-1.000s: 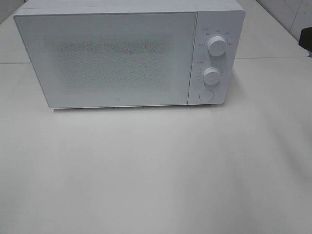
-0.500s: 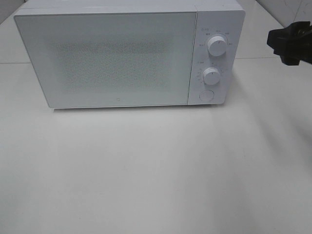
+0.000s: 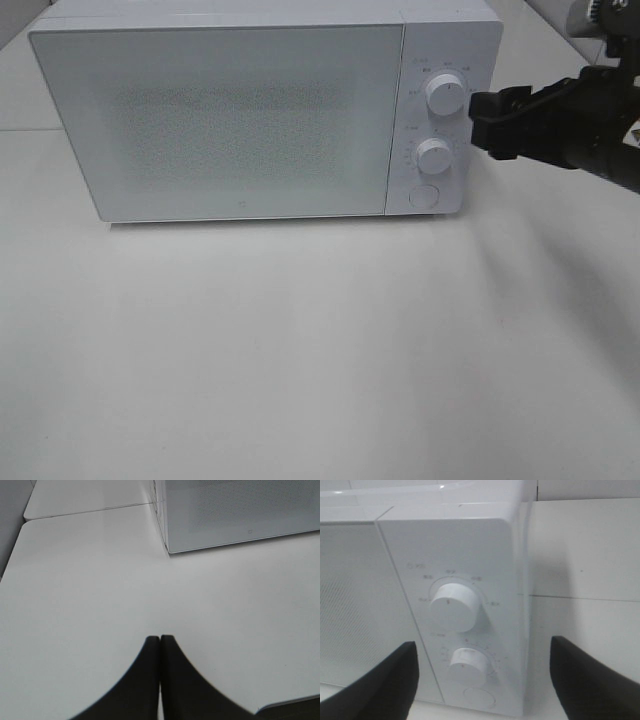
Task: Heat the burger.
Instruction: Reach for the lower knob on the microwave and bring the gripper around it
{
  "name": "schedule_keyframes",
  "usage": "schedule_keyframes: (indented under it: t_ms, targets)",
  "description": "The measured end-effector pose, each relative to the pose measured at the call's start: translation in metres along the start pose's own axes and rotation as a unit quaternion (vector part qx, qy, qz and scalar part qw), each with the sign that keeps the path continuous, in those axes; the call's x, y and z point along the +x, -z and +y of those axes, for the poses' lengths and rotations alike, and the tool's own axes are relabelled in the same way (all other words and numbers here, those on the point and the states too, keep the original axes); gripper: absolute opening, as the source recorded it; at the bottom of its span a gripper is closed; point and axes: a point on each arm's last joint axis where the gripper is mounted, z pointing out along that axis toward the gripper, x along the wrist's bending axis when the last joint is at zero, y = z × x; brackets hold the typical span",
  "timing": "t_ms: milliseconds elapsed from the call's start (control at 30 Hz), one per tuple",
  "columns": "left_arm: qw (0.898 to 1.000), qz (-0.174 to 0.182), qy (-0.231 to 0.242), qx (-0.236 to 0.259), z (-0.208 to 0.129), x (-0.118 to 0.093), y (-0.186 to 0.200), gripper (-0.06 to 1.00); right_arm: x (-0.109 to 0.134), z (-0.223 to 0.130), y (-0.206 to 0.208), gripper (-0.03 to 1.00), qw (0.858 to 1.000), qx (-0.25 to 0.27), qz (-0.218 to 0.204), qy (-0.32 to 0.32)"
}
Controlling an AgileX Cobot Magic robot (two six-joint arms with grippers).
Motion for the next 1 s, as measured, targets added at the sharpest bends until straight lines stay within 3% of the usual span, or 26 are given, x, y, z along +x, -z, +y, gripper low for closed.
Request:
schedule_keyframes:
  t_ms: [167, 400, 1000]
  targets:
    - [1.0, 0.0, 0.0, 0.0, 0.0, 0.0, 0.0, 0.0, 0.018, -0.012, -0.01, 0.7, 1.0, 0.009, -0.001, -0.015]
    - [1.0, 0.0, 0.0, 0.0, 0.0, 0.0, 0.0, 0.0, 0.04, -0.03, -0.023, 0.69, 1.0, -0.002, -0.015, 0.021]
    - [1.0, 0.0, 0.0, 0.0, 0.0, 0.0, 0.0, 0.0, 0.038, -0.061, -0.044, 0.67, 0.997, -0.027, -0.052, 0.041]
